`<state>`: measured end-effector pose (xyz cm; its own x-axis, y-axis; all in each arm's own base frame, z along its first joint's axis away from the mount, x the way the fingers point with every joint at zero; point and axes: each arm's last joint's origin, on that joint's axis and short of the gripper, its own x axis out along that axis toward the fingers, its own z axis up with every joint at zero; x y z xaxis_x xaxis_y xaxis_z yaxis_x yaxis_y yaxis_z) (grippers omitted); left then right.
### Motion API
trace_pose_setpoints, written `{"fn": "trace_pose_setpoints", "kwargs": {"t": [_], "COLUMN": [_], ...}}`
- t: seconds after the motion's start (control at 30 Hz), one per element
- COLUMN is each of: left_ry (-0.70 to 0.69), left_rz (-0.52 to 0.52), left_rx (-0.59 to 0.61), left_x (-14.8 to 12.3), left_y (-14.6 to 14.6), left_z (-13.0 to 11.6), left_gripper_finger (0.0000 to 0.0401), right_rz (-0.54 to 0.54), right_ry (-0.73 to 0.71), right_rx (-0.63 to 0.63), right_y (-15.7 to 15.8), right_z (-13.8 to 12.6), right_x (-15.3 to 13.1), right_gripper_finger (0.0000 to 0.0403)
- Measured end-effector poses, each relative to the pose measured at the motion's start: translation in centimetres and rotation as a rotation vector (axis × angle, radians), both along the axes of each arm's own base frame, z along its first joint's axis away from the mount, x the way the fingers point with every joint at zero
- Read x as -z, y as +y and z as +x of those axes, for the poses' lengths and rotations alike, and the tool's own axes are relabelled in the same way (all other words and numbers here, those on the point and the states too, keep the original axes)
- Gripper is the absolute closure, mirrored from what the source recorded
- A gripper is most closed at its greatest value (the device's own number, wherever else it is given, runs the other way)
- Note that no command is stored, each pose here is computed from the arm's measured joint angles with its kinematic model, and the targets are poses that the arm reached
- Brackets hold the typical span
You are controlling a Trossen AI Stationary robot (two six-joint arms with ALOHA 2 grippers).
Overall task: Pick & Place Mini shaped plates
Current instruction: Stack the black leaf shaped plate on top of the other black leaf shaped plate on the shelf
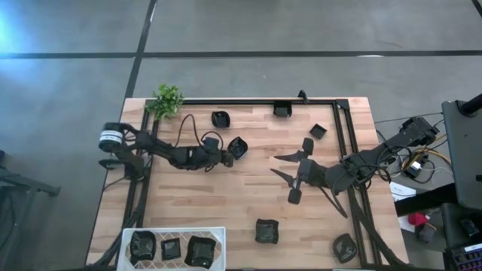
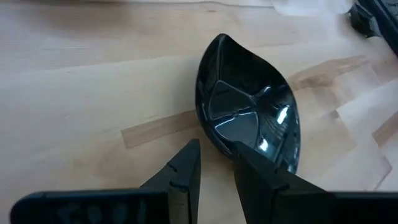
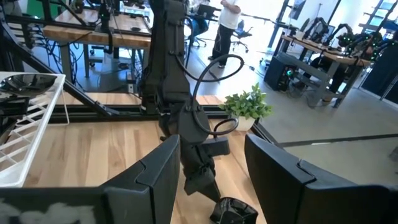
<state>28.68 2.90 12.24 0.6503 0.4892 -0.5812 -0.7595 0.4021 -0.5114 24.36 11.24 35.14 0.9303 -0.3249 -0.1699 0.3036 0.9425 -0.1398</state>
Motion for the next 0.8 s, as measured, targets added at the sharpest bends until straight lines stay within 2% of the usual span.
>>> {"fn": "trace_pose_setpoints", "kwargs": {"t": [0.8], "left_ry": [-0.067], "left_rz": [0.006], "left_rx": [-0.037], "left_x": [1.3], "left_y": [0.2], "left_z": [0.9], "left_gripper_finger": [0.0316], "right_rz": [-0.007], "right_ry": [0.003], "right_rx": [-0.001], "right_y": [0.0], "right_z": [0.0], "right_x": [0.0], "right_gripper_finger": [0.0225]}}
